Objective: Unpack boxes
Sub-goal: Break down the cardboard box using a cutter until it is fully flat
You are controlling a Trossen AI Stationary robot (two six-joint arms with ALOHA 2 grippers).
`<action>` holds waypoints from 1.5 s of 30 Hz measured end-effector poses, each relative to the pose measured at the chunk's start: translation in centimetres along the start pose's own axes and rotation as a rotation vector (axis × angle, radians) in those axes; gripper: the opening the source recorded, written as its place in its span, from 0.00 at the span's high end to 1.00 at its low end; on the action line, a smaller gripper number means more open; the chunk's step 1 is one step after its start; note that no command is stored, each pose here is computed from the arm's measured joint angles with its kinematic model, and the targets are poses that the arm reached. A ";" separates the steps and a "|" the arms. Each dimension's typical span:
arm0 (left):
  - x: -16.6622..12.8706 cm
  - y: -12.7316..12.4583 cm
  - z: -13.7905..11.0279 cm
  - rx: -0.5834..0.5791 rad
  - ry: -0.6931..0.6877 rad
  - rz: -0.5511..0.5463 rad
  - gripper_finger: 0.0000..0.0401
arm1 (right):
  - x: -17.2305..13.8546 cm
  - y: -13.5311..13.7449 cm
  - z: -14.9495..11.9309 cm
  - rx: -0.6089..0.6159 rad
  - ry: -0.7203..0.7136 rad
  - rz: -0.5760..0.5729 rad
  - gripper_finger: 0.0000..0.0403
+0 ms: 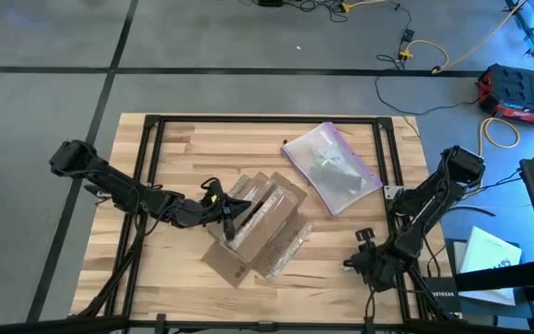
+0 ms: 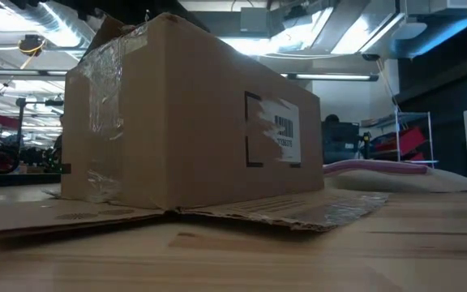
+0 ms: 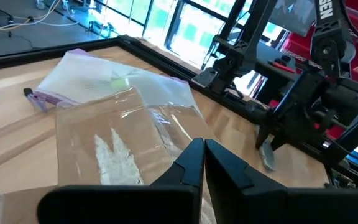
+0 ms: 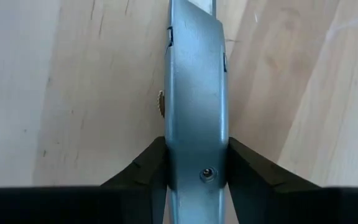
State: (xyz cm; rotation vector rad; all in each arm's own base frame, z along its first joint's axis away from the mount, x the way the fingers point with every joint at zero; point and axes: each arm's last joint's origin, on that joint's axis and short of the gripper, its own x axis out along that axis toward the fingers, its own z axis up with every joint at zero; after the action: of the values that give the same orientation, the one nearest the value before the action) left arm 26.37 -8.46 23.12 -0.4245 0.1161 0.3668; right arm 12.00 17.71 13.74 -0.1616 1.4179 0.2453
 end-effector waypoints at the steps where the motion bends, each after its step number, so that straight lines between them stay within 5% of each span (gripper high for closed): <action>1: 0.0 0.0 0.1 -0.005 -0.005 -0.003 1.00 | -0.1 0.0 0.0 -0.003 0.001 -0.001 0.72; 12: -0.9 -5.2 4.5 0.101 -0.111 -0.072 1.00 | -4.7 -3.5 3.1 0.067 -0.125 -0.125 0.72; 18: 1.0 -5.8 1.8 0.145 0.063 -0.048 1.00 | -8.2 -8.5 4.6 0.049 -0.144 -0.180 0.72; 25: 2.8 -6.4 -1.3 0.234 0.236 0.022 1.00 | -11.9 -14.1 7.1 -0.186 -0.015 -0.283 0.72; 30: 2.5 -6.2 -2.4 0.288 0.319 0.035 1.00 | -13.1 -18.1 9.5 -0.342 0.030 -0.328 0.72; 36: 0.7 -6.4 -4.1 0.400 0.512 -0.039 1.00 | -13.2 -21.2 10.8 -0.367 0.105 -0.414 0.72; 40: -1.0 -6.7 -4.2 0.446 0.507 -0.011 1.00 | -12.9 -21.7 10.7 -0.390 0.114 -0.391 0.72; 45: -2.0 -6.5 -1.4 0.396 0.355 0.058 1.00 | -12.7 -21.4 11.5 -0.428 0.036 -0.394 0.72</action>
State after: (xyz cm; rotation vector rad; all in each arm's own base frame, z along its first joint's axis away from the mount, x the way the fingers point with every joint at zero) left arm 26.83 -15.23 24.68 -0.0901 0.5384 0.3130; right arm 26.98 -0.92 27.29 -0.7911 1.3228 0.2154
